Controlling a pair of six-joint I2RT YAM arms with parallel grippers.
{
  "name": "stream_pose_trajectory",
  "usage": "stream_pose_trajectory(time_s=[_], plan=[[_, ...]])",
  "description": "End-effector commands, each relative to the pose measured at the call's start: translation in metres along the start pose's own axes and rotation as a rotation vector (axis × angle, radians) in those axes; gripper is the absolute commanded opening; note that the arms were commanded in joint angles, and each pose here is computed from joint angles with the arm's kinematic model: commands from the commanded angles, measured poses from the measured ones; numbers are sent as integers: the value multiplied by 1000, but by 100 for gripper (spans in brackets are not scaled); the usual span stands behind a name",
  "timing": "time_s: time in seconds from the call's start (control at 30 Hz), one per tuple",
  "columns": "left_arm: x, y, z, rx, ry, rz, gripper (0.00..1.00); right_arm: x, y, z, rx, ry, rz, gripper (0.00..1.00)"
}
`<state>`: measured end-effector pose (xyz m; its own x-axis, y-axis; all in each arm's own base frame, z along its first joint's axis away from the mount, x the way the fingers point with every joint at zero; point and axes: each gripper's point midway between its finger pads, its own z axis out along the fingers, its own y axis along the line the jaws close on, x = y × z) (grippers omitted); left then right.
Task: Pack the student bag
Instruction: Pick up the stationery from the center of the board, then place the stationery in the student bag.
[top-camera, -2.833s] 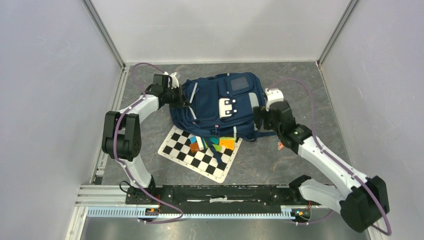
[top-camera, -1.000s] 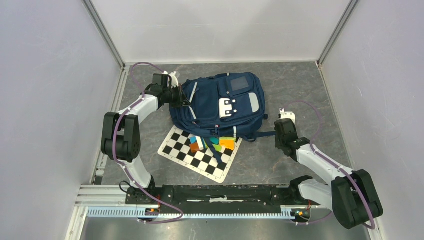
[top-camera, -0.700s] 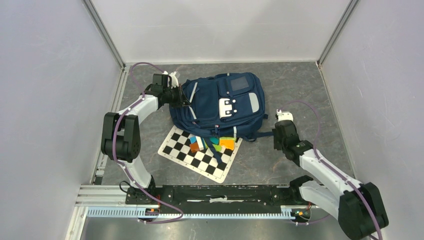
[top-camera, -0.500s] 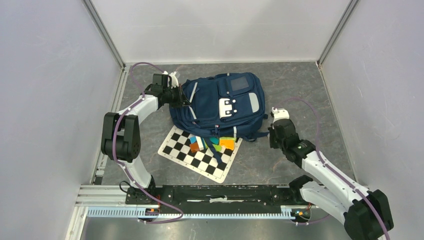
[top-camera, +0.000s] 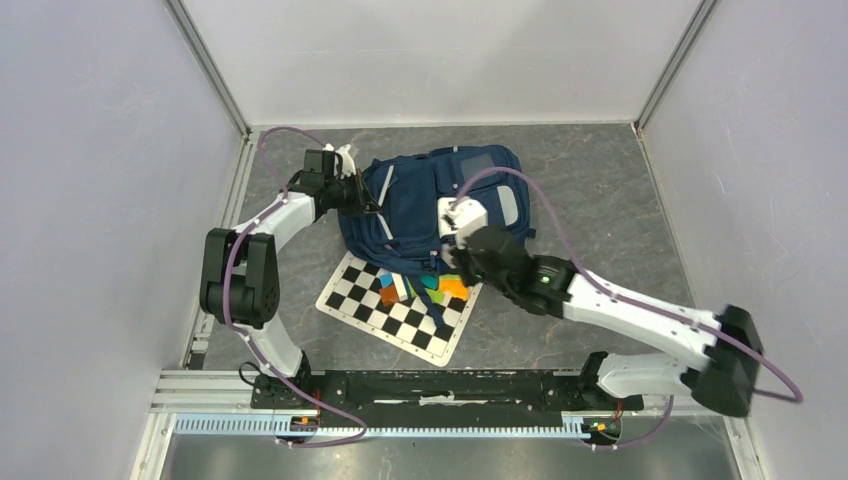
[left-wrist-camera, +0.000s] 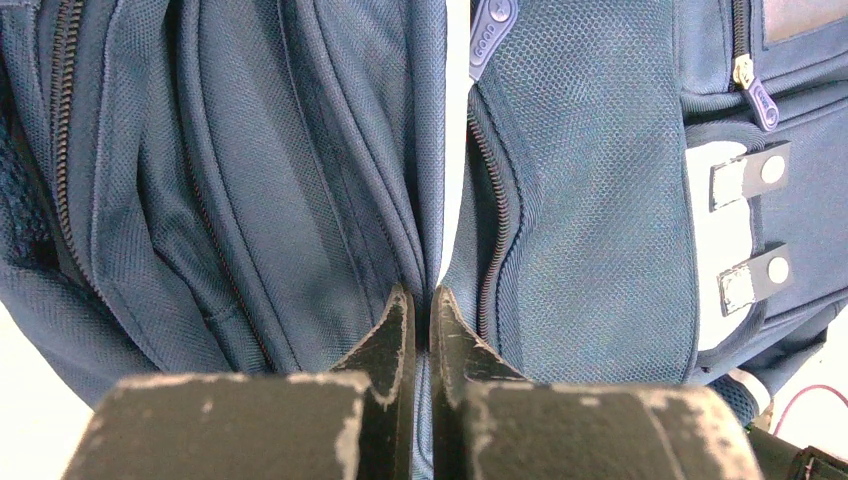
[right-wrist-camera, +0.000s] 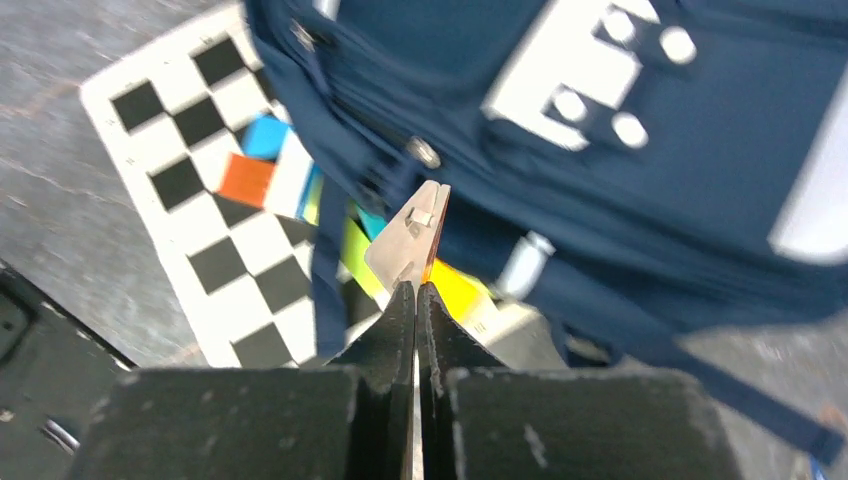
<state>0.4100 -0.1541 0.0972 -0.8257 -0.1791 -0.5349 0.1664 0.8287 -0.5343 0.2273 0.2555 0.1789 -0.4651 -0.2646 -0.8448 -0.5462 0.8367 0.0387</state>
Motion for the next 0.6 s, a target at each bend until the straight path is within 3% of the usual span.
stream_pose_trajectory(time_s=[0.0, 0.23, 0.57], plan=[[9, -16, -14, 45, 14, -39, 2, -65, 45, 24, -23, -121, -32, 0], [15, -12, -10, 55, 29, -56, 2, -109, 75, 88, 56, -147, -32, 0], [12, -13, -12, 61, 17, -59, 2, -118, 76, 171, 68, -100, 31, 0]])
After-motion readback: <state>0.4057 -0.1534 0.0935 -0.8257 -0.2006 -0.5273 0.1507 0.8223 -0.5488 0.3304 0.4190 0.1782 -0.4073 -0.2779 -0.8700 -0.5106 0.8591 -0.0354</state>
